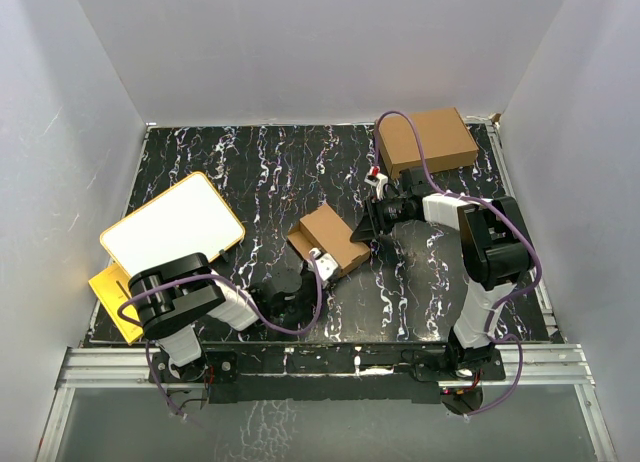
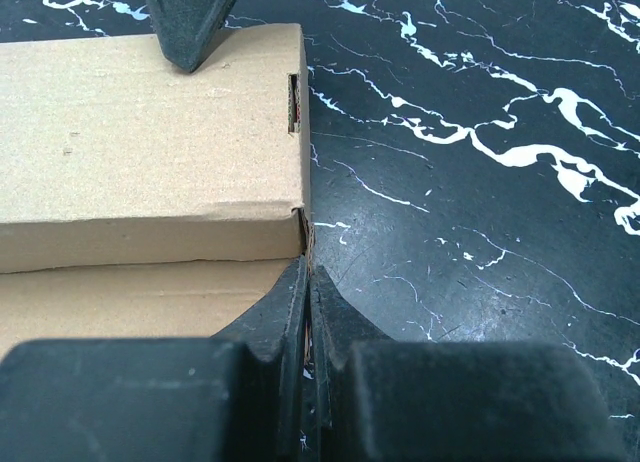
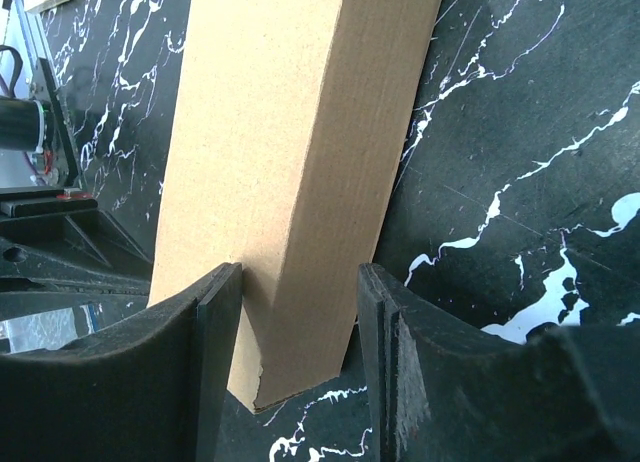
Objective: Fold the paper box
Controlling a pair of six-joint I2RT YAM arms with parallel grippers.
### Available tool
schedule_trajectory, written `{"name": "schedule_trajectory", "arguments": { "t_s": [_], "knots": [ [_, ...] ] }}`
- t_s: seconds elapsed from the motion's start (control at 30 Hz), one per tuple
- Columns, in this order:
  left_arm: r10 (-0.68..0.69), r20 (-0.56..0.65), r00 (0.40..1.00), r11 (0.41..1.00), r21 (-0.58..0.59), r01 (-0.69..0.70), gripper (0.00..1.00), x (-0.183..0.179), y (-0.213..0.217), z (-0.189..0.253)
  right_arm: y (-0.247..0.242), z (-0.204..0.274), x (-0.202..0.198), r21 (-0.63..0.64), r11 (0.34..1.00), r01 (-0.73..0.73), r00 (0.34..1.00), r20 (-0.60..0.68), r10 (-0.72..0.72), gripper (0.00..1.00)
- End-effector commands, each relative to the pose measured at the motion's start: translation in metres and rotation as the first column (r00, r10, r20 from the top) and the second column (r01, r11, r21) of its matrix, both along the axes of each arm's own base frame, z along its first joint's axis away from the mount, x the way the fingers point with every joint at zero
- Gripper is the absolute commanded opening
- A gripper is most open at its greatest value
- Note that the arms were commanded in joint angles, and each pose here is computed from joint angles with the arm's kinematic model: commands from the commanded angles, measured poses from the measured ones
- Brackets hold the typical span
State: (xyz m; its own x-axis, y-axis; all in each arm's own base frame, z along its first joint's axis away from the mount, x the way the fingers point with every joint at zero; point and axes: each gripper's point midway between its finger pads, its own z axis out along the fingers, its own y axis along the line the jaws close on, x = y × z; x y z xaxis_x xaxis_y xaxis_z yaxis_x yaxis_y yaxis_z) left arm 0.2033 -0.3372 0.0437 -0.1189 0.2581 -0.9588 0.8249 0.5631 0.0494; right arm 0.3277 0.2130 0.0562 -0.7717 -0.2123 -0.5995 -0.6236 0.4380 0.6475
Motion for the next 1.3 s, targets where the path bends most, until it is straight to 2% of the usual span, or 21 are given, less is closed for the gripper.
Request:
{"name": "schedule_trajectory", "arguments": {
  "t_s": [0.0, 0.63, 1.27],
  "knots": [
    [0.003, 0.019, 1.000, 0.998, -0.058, -0.002, 0.00, -0.0005, -0.0028, 0.0109, -0.0091, -0.0094, 0.0205, -0.065, 0.997, 0.044, 0.998, 0.053, -0.041, 0.51],
    [0.007, 0.004, 1.000, 0.997, -0.075, -0.007, 0.00, -0.0001, -0.0042, 0.0091, -0.0096, -0.0138, 0.0189, -0.068, 0.997, 0.037, 0.999, 0.036, -0.034, 0.51],
    [0.034, -0.061, 0.998, 0.992, -0.117, -0.041, 0.00, 0.0029, 0.0010, 0.0052, -0.0104, -0.0146, 0.0195, -0.076, 0.996, 0.039, 0.999, 0.038, -0.036, 0.51]
  ]
}}
